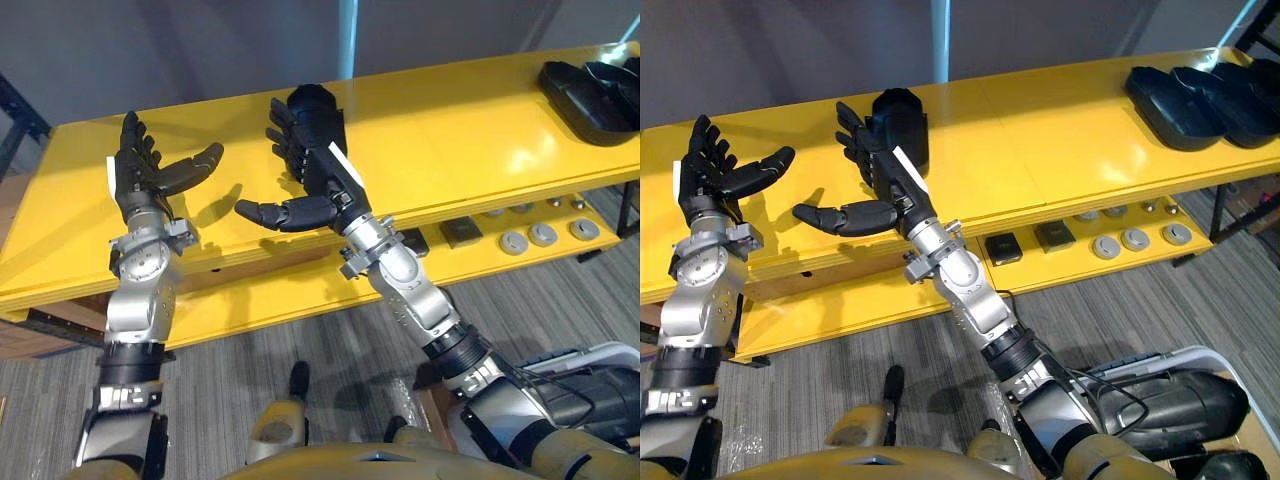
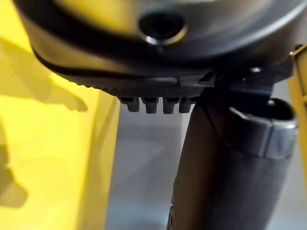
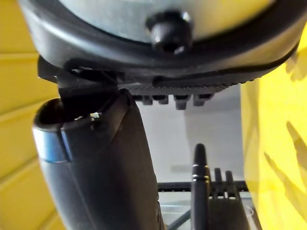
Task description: Walk over and take three plastic housings, then place them on the shelf
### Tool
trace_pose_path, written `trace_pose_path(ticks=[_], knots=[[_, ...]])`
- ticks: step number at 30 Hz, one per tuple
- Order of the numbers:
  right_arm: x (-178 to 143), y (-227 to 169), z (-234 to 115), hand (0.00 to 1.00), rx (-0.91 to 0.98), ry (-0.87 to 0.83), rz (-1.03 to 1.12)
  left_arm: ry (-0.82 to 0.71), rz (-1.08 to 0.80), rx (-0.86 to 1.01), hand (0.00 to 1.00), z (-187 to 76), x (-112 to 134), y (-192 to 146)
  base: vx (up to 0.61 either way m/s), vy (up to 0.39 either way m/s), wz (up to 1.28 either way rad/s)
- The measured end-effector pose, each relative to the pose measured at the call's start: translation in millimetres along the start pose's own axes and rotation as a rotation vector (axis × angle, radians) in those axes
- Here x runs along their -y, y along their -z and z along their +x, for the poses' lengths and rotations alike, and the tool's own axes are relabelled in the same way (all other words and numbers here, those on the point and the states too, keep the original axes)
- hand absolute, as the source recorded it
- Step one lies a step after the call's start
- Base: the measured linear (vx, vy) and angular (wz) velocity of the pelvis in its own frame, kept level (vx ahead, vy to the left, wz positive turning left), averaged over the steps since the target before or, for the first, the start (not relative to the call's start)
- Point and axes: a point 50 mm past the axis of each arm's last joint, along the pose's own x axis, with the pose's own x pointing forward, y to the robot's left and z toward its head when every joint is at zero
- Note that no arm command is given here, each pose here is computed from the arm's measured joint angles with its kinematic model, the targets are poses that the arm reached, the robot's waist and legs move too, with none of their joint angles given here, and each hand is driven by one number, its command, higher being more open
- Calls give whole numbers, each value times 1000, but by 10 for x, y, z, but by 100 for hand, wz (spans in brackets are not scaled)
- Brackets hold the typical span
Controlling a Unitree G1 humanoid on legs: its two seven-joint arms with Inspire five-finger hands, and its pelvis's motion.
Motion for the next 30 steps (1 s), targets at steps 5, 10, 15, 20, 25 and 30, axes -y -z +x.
trace_pose_path(ticks=[5,10,15,20,25,30], knots=[[22,189,146,100,-117,91,3,58,-147,103,100,-383,62,-43,-43,-42,34],[152,198,358,100,-174,242,-37,103,-254,183,100,-556,198,-107,-54,-67,23],[228,-65,563,100,-84,373,-64,169,-343,211,100,-685,302,-124,-7,-51,1],[370,-232,612,100,-24,502,-119,248,-387,236,100,-727,405,-145,23,-52,-10],[465,-213,576,100,-38,591,-123,271,-421,229,100,-744,506,-144,39,-65,-4],[482,-256,632,100,-41,582,-140,266,-427,228,100,-747,510,-141,-6,-28,-8]])
